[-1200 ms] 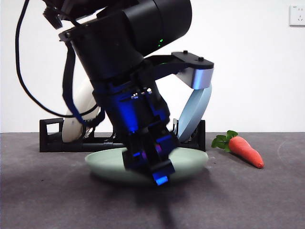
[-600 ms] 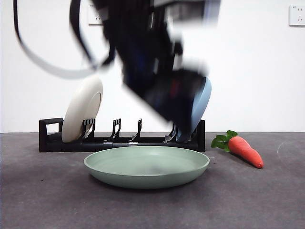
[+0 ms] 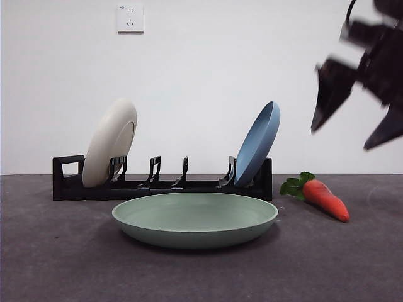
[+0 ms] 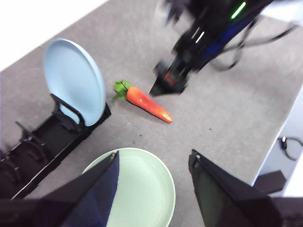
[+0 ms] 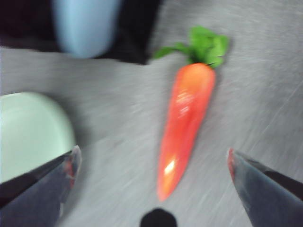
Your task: Take the green plate from the plate rack,put the plate on the table,take the carrot from the table,put the carrot in the plate
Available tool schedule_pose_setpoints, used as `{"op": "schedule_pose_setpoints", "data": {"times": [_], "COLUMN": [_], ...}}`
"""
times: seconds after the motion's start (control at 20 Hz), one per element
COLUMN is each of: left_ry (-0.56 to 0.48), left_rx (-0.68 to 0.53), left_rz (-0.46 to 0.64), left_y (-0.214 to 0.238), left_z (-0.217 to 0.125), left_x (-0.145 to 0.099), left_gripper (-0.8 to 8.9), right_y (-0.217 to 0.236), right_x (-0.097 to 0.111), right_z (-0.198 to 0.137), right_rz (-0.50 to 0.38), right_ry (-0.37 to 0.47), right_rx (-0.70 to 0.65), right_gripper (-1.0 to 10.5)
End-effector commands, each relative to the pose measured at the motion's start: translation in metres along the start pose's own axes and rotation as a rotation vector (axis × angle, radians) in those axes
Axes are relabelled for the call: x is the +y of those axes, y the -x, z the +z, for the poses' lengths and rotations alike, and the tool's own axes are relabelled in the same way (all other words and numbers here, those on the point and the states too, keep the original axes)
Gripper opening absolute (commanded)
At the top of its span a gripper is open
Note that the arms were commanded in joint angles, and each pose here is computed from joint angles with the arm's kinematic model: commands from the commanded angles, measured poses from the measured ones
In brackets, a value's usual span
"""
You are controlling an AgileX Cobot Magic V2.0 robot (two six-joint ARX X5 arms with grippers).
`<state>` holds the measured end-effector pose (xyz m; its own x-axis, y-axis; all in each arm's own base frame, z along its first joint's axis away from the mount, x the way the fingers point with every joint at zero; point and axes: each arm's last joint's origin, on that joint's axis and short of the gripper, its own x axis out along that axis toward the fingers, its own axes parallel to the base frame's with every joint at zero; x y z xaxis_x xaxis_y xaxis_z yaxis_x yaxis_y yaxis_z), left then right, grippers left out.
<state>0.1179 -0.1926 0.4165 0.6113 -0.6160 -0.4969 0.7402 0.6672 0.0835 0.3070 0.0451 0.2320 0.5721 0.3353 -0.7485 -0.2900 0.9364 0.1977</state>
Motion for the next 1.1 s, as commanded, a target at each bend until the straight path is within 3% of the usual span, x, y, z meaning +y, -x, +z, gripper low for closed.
{"op": "schedule_pose_setpoints", "data": {"times": [0.05, 0.3, 0.6, 0.8, 0.95, 1.1], "left_ry": [0.016, 0.012, 0.002, 0.004, 0.007, 0.006], "left_rx": [-0.001, 0.019, 0.059, 0.069, 0.069, 0.067], "left_rz": [0.0, 0.006, 0.009, 0.01, 0.01, 0.039], "left_y": [0.011, 0.016, 0.016, 0.016, 0.016, 0.016], "left_z": [-0.003, -0.006, -0.01, -0.011, -0.011, -0.011], "left_x": [0.002, 0.003, 0.004, 0.004, 0.004, 0.004], "left_gripper": [2.52, 2.52, 2.52, 2.52, 2.52, 2.52], "right_y": [-0.028, -0.073, -0.101, -0.101, -0.106, -0.107], "right_x": [-0.003, 0.003, 0.003, 0.002, 0.0, 0.0], "right_z": [0.001, 0.001, -0.006, -0.007, -0.011, -0.011], "right_rz": [-0.048, -0.102, -0.163, -0.186, -0.185, -0.184], "right_ry": [0.014, 0.073, 0.088, 0.076, 0.063, 0.058], "right_rx": [-0.007, -0.057, -0.052, -0.05, -0.023, -0.022], "right_gripper": [6.6, 5.6, 5.5, 2.7, 2.6, 1.2]}}
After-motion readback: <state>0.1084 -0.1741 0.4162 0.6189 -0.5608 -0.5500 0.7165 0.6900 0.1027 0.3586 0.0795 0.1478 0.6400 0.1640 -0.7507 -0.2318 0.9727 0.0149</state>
